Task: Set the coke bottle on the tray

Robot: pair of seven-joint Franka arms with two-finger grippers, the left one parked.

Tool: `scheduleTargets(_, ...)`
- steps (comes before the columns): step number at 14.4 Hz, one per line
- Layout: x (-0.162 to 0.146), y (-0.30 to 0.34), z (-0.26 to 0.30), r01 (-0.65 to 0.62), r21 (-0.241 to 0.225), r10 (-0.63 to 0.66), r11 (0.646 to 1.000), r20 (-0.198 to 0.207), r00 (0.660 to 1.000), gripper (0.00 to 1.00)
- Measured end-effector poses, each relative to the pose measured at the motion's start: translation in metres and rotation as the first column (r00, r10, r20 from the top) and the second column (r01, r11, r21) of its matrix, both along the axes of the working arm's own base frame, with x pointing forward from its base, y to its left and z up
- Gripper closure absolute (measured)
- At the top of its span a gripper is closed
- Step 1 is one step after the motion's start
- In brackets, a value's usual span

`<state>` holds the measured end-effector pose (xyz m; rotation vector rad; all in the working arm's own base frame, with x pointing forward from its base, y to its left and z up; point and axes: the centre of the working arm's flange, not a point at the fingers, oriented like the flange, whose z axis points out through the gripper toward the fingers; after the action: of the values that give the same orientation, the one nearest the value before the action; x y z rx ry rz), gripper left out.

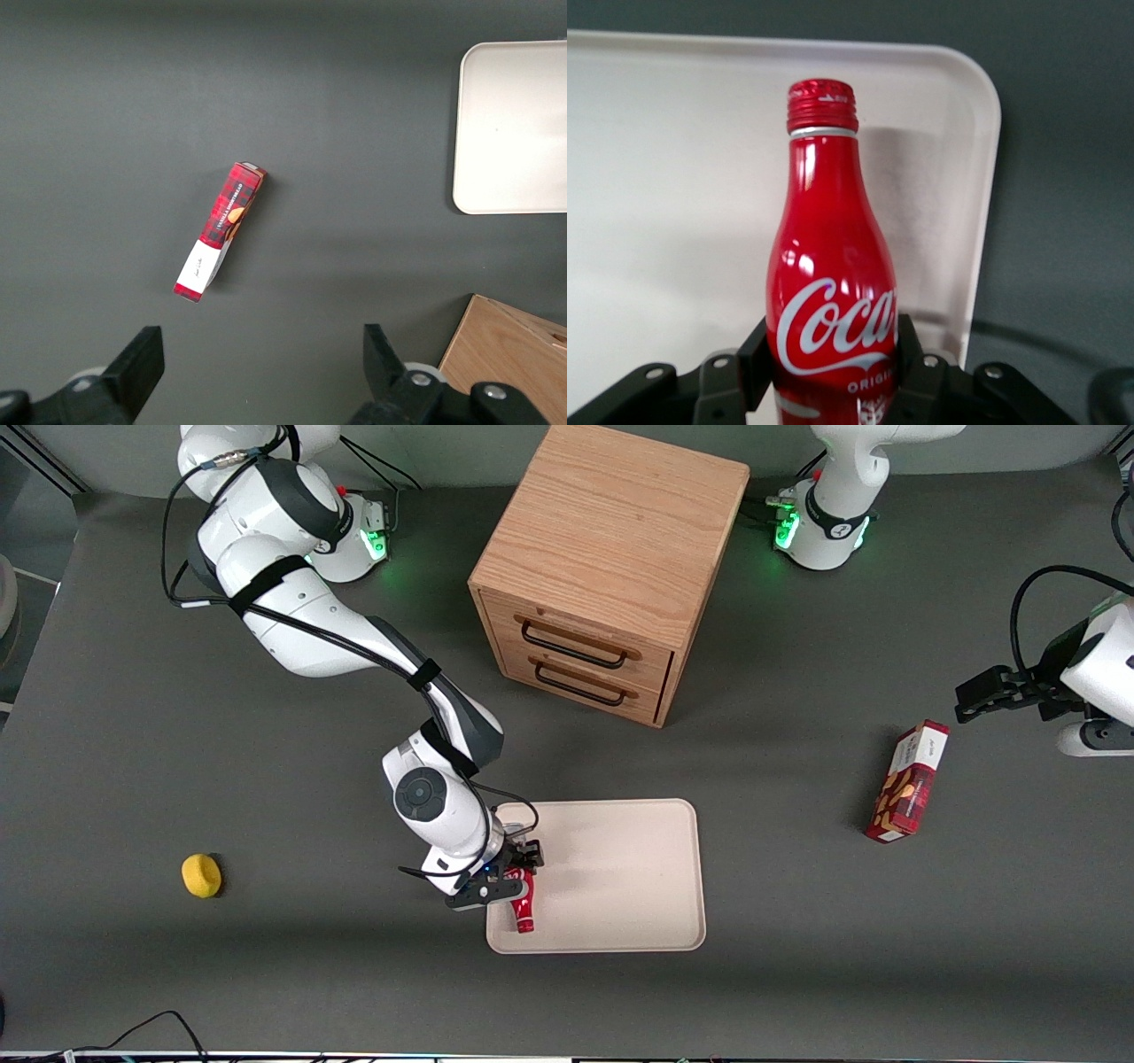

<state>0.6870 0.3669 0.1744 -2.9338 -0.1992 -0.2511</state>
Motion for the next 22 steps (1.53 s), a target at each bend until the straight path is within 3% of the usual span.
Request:
scheduleTargets(5, -0.006, 0.006, -0.009, -0.052, -0.041, 0.053, 0.998, 0.034, 0.998, 0.01)
scheduleTargets(16, 0.001, 0.004, 0.013, -0.05, -0.049, 0.052, 0.998, 0.055, 0.997, 0.0)
scheduleTargets(22, 0.006, -0.014, 0.117, -0.03, -0.166, 0.031, 0.986, 0.002, 1.0, 0.0)
